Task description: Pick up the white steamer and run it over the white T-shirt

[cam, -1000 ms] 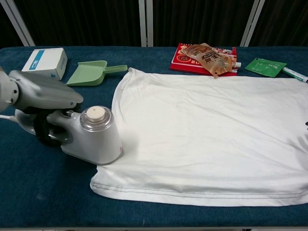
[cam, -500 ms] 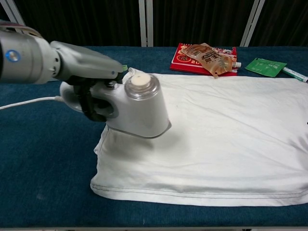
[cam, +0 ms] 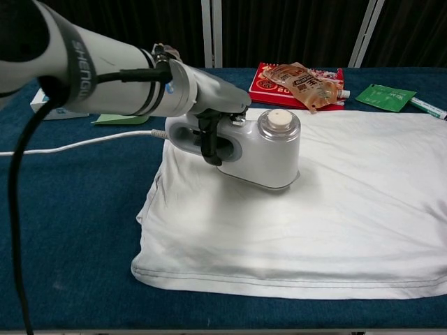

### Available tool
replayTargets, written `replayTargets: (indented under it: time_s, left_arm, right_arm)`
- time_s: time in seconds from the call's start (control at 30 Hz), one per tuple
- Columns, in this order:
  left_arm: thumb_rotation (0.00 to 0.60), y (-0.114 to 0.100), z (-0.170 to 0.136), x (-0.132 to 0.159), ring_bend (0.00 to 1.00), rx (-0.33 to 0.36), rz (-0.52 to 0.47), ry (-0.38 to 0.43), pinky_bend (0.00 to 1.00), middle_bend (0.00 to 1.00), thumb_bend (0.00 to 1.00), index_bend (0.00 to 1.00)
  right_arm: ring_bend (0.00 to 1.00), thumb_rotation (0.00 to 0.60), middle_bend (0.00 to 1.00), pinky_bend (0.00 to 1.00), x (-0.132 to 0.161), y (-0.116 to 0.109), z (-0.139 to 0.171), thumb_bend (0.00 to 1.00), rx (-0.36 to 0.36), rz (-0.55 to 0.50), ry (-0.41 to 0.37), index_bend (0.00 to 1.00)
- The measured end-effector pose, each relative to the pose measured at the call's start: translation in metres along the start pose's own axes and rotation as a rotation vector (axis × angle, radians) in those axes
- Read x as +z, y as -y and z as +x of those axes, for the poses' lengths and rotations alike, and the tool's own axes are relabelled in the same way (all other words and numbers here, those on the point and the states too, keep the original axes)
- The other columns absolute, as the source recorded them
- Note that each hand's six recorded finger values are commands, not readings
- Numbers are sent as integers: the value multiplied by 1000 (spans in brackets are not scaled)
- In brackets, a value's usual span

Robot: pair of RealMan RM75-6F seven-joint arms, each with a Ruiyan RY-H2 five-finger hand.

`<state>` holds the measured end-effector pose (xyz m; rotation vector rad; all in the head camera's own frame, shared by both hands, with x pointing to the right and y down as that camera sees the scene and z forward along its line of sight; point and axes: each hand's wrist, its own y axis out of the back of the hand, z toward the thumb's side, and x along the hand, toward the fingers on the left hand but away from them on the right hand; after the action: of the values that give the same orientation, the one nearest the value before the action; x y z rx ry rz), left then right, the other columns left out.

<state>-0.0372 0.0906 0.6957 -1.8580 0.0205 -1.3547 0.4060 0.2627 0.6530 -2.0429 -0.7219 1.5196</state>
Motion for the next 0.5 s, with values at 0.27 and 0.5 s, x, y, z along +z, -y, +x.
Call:
replayTargets:
  time_s: [0.27, 0.5]
  left_arm:
    - [600, 8, 23, -12, 708, -72, -24, -95, 654, 863, 523, 717]
    - [599, 18, 34, -48, 693, -97, -122, -189, 631, 848, 522, 717]
  right_arm:
    - [52, 600, 173, 168, 0, 0, 0, 932, -4, -3, 1, 94]
    - [51, 600, 173, 168, 0, 1, 0, 932, 1, -6, 5, 94]
